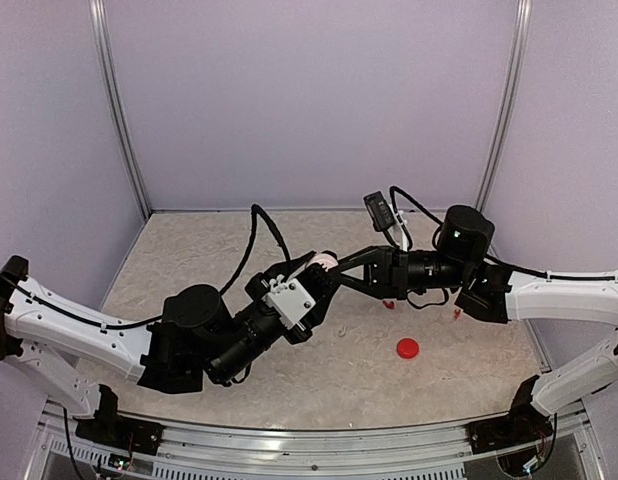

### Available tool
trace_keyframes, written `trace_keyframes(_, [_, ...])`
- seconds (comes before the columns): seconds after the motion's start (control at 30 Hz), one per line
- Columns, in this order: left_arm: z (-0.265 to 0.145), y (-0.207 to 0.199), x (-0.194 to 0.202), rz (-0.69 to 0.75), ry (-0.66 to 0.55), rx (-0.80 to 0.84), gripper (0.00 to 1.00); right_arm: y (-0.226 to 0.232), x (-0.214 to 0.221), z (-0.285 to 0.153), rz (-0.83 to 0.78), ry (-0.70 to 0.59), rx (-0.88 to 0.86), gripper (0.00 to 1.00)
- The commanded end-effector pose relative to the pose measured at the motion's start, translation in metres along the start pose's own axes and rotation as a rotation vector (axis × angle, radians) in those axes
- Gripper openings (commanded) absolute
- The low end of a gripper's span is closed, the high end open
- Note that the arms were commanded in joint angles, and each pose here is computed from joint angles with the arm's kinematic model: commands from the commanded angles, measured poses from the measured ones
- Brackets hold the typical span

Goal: Insert the wireless bluetooth earbuds into the charging case
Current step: Pass from the left arm to the right, then pass from the right arm to the left

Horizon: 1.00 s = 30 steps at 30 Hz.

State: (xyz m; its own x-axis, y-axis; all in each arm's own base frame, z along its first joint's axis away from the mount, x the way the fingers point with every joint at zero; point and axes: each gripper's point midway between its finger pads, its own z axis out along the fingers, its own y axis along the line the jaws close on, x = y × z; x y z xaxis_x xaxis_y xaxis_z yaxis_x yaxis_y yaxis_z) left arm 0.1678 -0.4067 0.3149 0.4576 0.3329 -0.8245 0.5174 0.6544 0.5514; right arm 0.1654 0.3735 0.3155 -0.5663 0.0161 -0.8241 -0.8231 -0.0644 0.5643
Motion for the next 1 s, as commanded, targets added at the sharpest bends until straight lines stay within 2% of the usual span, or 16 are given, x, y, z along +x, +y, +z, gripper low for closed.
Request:
trace_keyframes(0.0, [0.000, 0.005, -0.011, -0.020, -0.042, -0.024, 0.32, 0.006, 0.001, 0.002, -0.009, -0.002, -0.039, 0.24])
trace_keyframes(0.17, [-0.003, 0.000, -0.012, -0.018, -0.060, 0.006, 0.35, 0.010, -0.001, 0.003, -0.022, 0.000, -0.054, 0.22])
trace_keyframes(0.27, [-0.004, -0.002, -0.011, -0.012, -0.057, 0.016, 0.39, 0.010, 0.000, 0.003, -0.021, 0.008, -0.058, 0.17])
trace_keyframes(0.33, [-0.005, -0.004, -0.010, -0.002, -0.054, 0.029, 0.48, 0.011, 0.000, 0.003, -0.031, 0.016, -0.053, 0.14])
trace_keyframes(0.43, [-0.009, -0.014, -0.005, 0.013, -0.047, 0.087, 0.72, 0.010, 0.000, 0.003, -0.054, 0.042, -0.033, 0.11])
trace_keyframes(0.57, [-0.028, -0.017, -0.004, 0.007, -0.062, 0.187, 0.89, 0.008, 0.002, -0.002, -0.072, 0.093, -0.006, 0.09])
trace_keyframes(0.67, [-0.042, -0.024, 0.000, 0.034, -0.057, 0.295, 0.93, 0.006, 0.009, -0.005, -0.078, 0.153, -0.002, 0.09])
trace_keyframes(0.97, [-0.070, -0.031, -0.003, 0.076, -0.042, 0.579, 0.91, 0.012, 0.040, -0.003, -0.035, 0.370, -0.090, 0.08])
